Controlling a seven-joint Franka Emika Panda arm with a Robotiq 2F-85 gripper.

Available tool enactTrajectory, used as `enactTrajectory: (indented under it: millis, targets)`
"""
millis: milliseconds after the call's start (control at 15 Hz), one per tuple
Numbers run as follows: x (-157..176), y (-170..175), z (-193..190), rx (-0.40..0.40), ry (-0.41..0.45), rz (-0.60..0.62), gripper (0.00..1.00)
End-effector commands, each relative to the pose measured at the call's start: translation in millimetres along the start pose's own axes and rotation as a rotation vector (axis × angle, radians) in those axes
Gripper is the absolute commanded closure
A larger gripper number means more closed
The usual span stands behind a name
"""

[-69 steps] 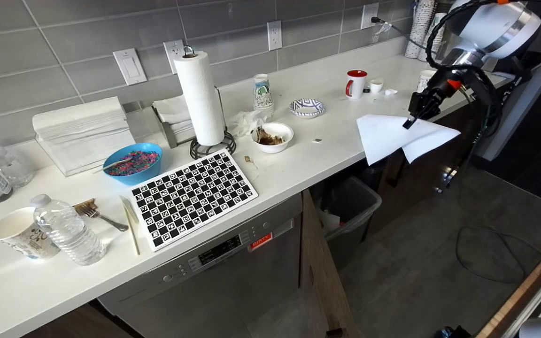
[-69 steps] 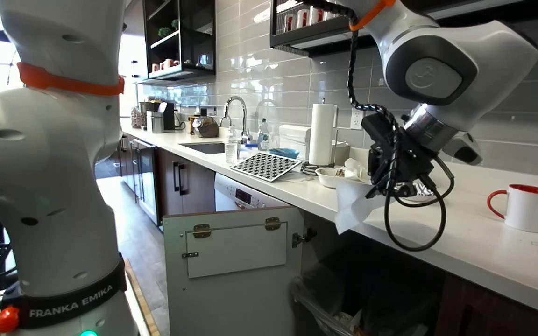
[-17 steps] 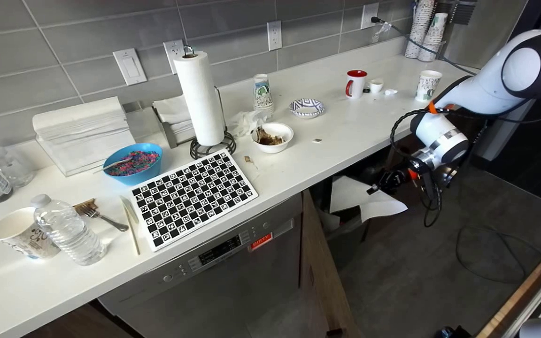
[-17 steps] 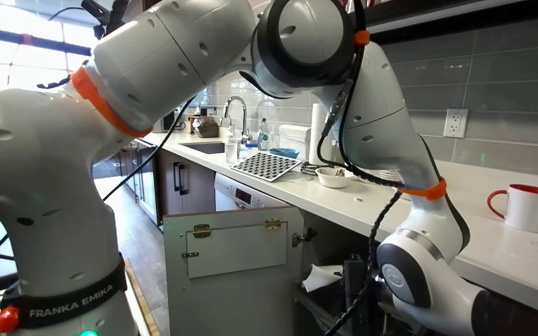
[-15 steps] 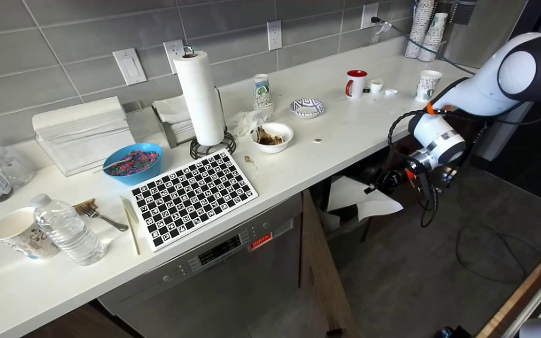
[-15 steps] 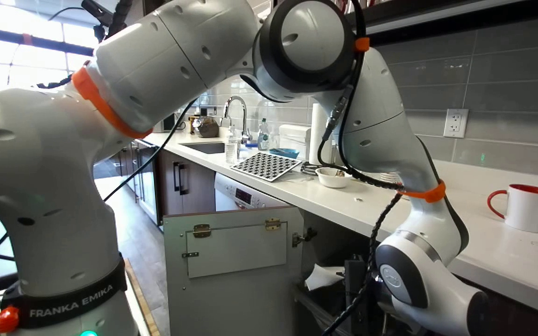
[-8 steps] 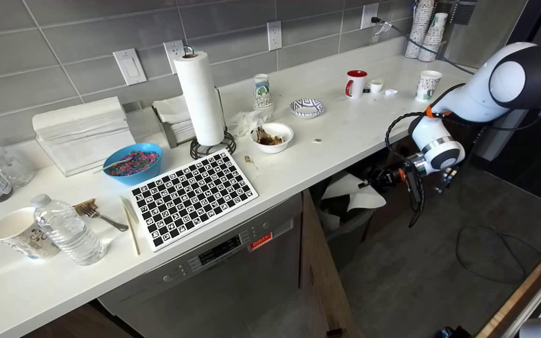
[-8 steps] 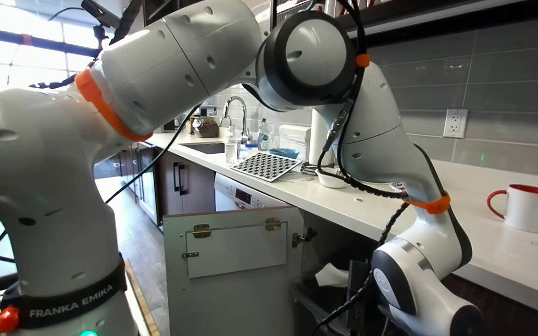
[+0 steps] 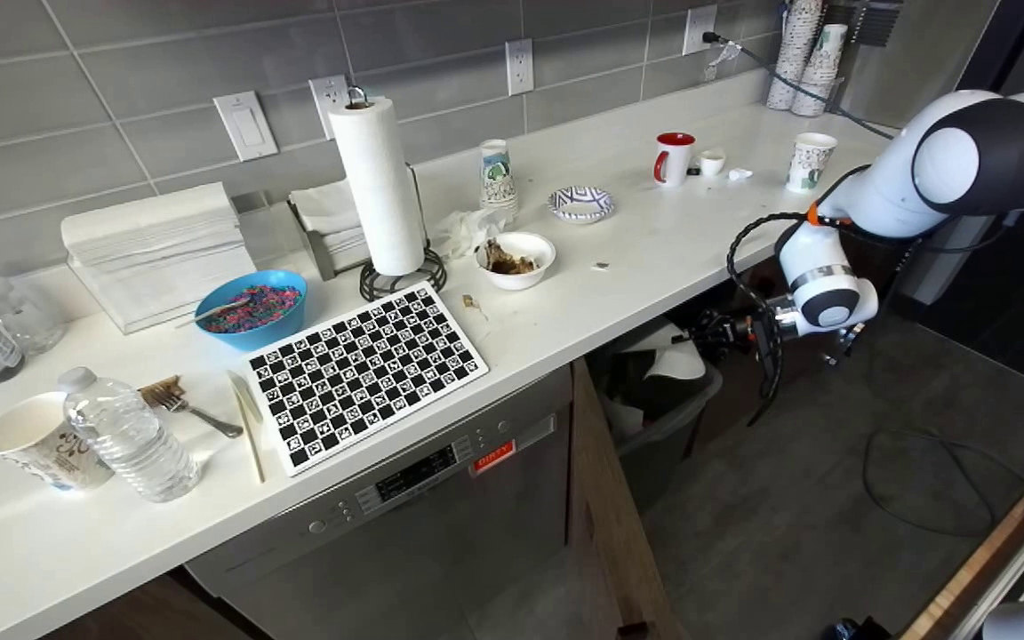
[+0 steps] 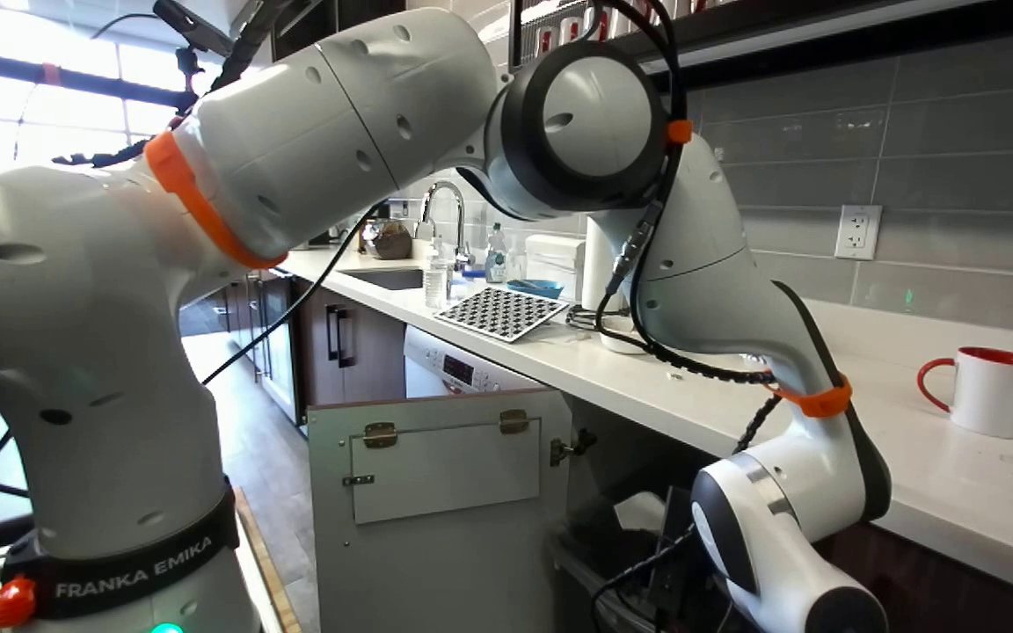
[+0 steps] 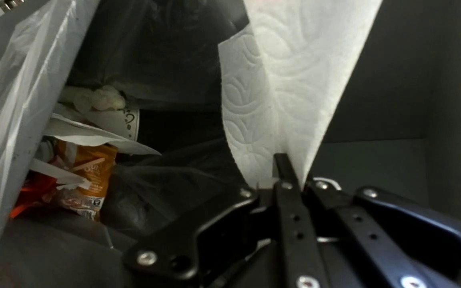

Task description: Put the paper inside the rubbish bin

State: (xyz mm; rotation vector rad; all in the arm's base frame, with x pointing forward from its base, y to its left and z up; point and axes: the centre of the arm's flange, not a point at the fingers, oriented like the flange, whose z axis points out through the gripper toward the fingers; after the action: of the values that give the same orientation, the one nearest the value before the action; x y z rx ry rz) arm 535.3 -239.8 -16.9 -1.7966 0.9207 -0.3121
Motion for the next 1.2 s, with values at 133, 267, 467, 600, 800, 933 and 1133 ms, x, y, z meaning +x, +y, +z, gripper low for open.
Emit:
enactTrajectory:
  millis: [133,267,467,600,800,933,1133]
  targets:
    - [8.2,3.9,10.3,0.009,0.069,0.060,0.52]
    - [9.3,4.0,10.5,0.014,0.076,0.074,0.37]
    - [10.5,3.4,9.6,0.013,0.049,0.084,0.14]
    - [8.9,0.3,8.0,-0.002,-0.043,0.085,0.01]
    - [3.2,-6.6,1.9,-0.128,-0.166,0.099,0.00]
    - [-1.5,-12.8,-6.7,-0.219,-0.229,0.097,0.00]
    - [-11.5,-25.6,-22.8,-0.360,-0.326,0.095,0.00]
